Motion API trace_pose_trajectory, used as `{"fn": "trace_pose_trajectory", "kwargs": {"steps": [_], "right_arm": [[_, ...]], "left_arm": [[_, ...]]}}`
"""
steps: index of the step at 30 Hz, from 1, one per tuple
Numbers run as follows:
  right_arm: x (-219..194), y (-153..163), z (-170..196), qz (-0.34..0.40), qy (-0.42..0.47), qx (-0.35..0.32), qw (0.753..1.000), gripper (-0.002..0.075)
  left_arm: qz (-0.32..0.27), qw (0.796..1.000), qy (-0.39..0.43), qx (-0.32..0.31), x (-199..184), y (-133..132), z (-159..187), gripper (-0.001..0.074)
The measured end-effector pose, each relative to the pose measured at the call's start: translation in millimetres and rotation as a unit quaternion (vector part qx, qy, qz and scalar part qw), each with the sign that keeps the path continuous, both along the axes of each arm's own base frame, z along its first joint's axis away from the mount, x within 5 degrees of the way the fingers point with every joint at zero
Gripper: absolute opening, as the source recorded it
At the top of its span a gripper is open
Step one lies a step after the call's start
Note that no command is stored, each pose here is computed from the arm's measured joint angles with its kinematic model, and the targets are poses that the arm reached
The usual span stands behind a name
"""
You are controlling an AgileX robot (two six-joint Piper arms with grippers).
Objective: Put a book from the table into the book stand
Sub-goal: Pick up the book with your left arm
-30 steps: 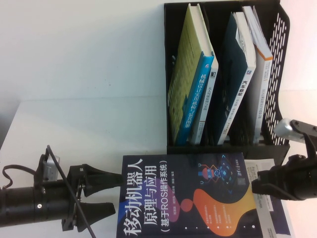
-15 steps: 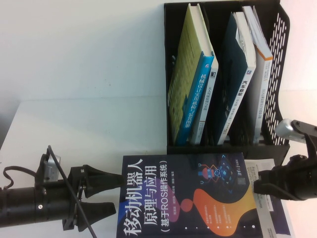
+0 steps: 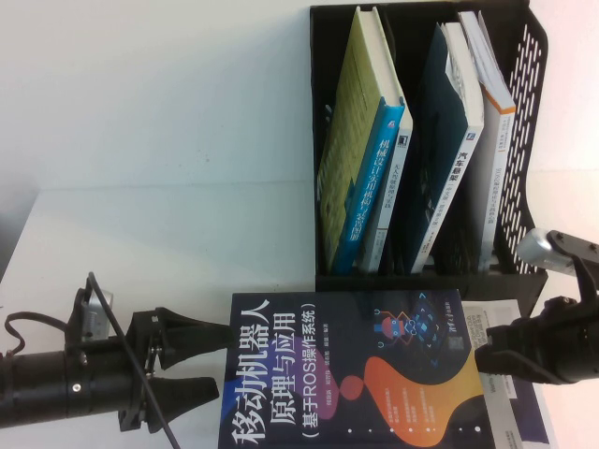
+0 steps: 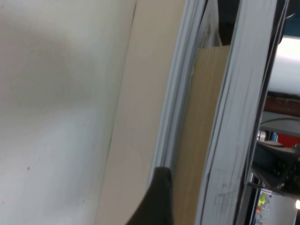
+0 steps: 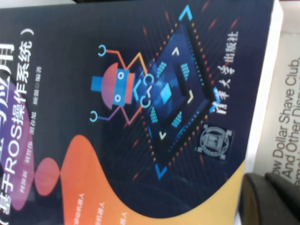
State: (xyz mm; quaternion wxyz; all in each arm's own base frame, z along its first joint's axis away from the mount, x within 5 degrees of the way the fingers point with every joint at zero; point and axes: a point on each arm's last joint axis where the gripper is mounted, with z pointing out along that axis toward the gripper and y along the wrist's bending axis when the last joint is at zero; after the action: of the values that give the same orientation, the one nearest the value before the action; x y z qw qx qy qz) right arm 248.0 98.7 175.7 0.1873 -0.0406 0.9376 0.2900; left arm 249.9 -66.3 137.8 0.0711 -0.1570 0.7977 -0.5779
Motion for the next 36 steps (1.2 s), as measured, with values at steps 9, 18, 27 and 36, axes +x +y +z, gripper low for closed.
{"fn": "trace_pose_trajectory", "kwargs": {"steps": [9, 18, 27, 36], "right_arm": [[3.1, 4.0, 6.3, -0.005, 0.001, 0.027, 1.0, 0.0001], [10.3, 23.5, 7.5, 0.025, -0.001, 0.034, 0.999, 0.0001], [16.9, 48.5, -5.7, 0.047, 0.005, 0.022, 0.999, 0.0001], [16.5, 46.7, 7.3, 0.049, -0.037, 0.004, 0.998, 0.0001]], "left_arm": [[-0.038, 0.999, -0.02, 0.001, -4.2, -20.6, -0.9, 0.0692], [-0.057, 0.998, -0.034, 0.006, -6.9, -27.8, -1.1, 0.0692], [-0.057, 0.997, -0.044, 0.021, -6.1, -26.4, -3.1, 0.0692], [-0.059, 0.998, -0.022, 0.02, -7.7, -26.5, -4.0, 0.0456]]}}
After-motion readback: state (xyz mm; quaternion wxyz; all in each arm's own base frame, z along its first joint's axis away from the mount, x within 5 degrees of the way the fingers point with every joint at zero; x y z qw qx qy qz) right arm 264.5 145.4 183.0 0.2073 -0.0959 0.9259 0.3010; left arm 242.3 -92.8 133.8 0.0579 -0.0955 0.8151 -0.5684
